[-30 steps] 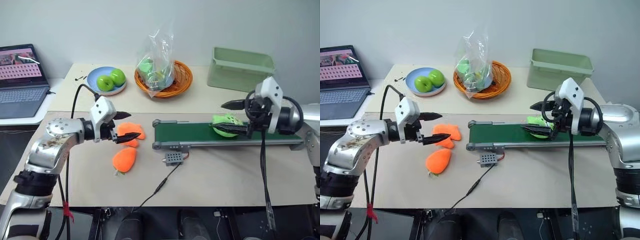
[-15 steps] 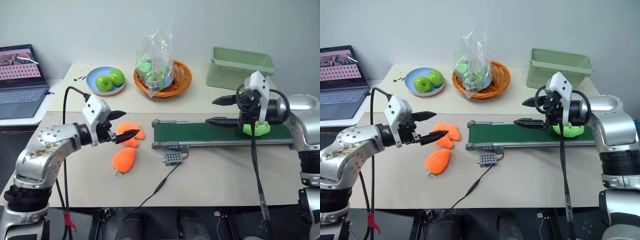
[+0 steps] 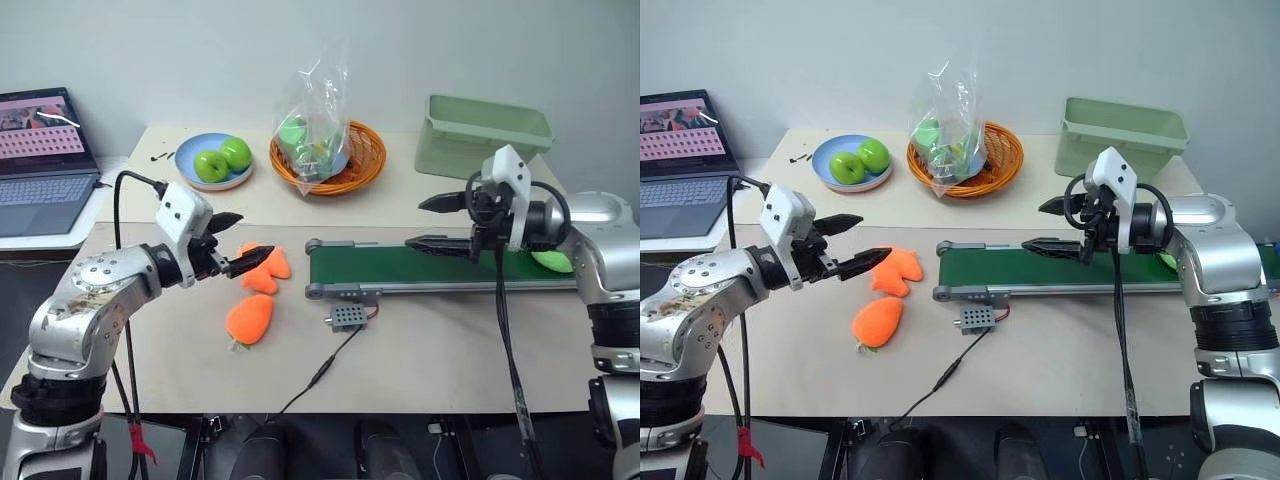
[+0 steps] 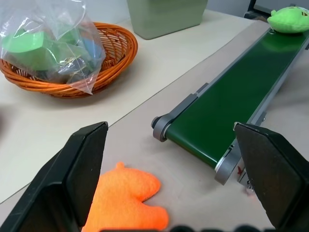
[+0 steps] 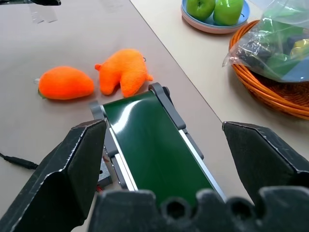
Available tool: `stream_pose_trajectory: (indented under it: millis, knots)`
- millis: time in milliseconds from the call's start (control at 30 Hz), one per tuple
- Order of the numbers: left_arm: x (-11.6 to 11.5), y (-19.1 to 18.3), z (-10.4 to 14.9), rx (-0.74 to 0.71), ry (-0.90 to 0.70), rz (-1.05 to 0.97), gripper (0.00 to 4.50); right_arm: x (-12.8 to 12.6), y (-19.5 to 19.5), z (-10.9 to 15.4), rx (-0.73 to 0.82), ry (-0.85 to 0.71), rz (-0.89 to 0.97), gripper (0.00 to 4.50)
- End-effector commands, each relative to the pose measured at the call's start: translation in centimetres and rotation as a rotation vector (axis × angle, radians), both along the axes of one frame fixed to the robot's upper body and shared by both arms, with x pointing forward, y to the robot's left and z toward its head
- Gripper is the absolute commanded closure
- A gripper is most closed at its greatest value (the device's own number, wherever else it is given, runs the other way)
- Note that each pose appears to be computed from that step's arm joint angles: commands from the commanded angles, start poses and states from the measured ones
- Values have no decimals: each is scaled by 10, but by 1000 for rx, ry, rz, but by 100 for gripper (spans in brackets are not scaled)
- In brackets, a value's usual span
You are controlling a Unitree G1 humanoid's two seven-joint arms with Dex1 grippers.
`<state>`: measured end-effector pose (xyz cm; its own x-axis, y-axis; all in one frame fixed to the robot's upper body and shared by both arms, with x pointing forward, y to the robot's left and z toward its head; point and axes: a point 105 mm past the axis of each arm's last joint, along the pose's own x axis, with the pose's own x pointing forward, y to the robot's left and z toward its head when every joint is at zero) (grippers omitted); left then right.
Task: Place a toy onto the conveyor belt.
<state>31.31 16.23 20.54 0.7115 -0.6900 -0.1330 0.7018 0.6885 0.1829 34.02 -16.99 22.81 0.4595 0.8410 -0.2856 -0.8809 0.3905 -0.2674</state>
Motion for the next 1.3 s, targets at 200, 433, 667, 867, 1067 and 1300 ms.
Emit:
stream_pose_trajectory:
  millis: [200,433,667,867,1067,1300]
  knots:
    - [-1,-2,8,23,-35,-20,5,-3,-2,15,23,-61,-11,0]
    - [0,-3,10,19,-36,-32,5,-3,-4,15,23,-64,-20,0]
    - [1,-5,13,4,-38,-41,5,-5,-6,14,23,-64,-29,0]
    - [4,-6,14,6,-41,-46,5,-5,-7,15,26,-69,-41,0]
    - [7,-9,16,-2,-46,-49,5,-6,-9,13,32,-70,-57,0]
    - [10,-9,17,-1,-46,-50,5,-6,-11,13,36,-71,-67,0]
